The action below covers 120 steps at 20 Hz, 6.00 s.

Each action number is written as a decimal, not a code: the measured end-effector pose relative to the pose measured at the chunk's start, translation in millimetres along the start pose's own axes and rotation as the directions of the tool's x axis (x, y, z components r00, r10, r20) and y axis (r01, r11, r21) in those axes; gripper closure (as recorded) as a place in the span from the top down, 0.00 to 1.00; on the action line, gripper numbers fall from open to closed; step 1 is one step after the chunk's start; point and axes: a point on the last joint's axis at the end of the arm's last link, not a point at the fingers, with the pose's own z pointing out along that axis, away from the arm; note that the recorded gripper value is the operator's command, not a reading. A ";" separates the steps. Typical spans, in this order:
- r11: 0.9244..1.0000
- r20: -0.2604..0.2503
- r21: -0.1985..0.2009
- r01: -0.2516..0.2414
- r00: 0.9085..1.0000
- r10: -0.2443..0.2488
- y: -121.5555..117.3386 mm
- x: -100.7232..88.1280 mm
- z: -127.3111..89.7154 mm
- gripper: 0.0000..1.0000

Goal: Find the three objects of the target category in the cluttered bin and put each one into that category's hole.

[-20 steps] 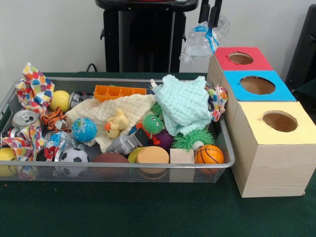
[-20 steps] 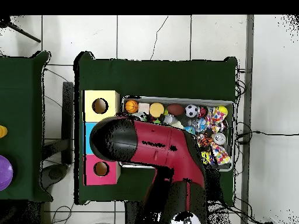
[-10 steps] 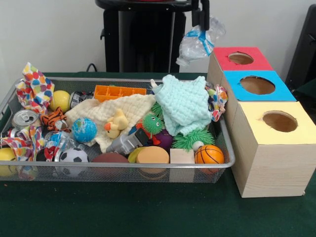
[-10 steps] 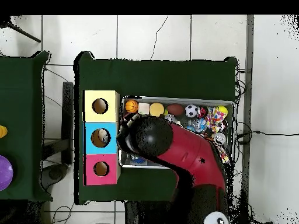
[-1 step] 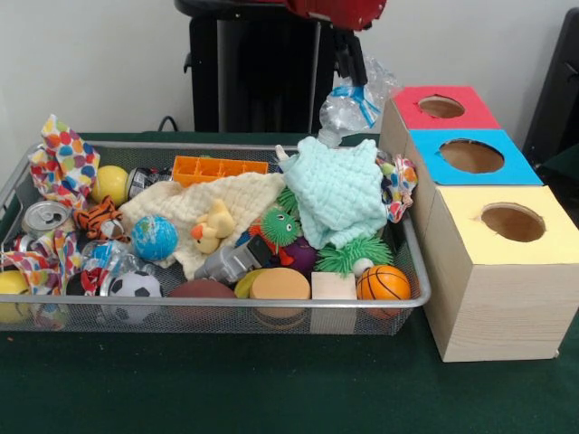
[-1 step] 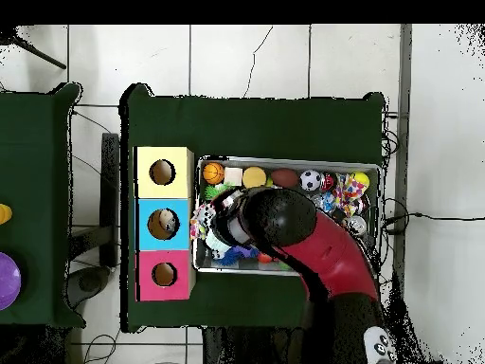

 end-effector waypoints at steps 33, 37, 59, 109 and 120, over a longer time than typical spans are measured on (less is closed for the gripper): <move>0.866 0.284 0.404 0.295 0.860 -0.425 -11.4 76.9 40.0 0.00; 0.906 0.385 0.334 0.262 0.839 -0.385 -1.0 49.1 25.0 0.00; 0.984 0.501 0.135 0.112 0.849 -0.166 24.8 -39.2 8.5 1.00; 0.982 0.477 -0.050 -0.183 0.859 0.185 64.0 -25.6 112.5 1.00; 0.972 0.467 -0.084 -0.218 0.853 0.232 67.4 -29.1 108.7 1.00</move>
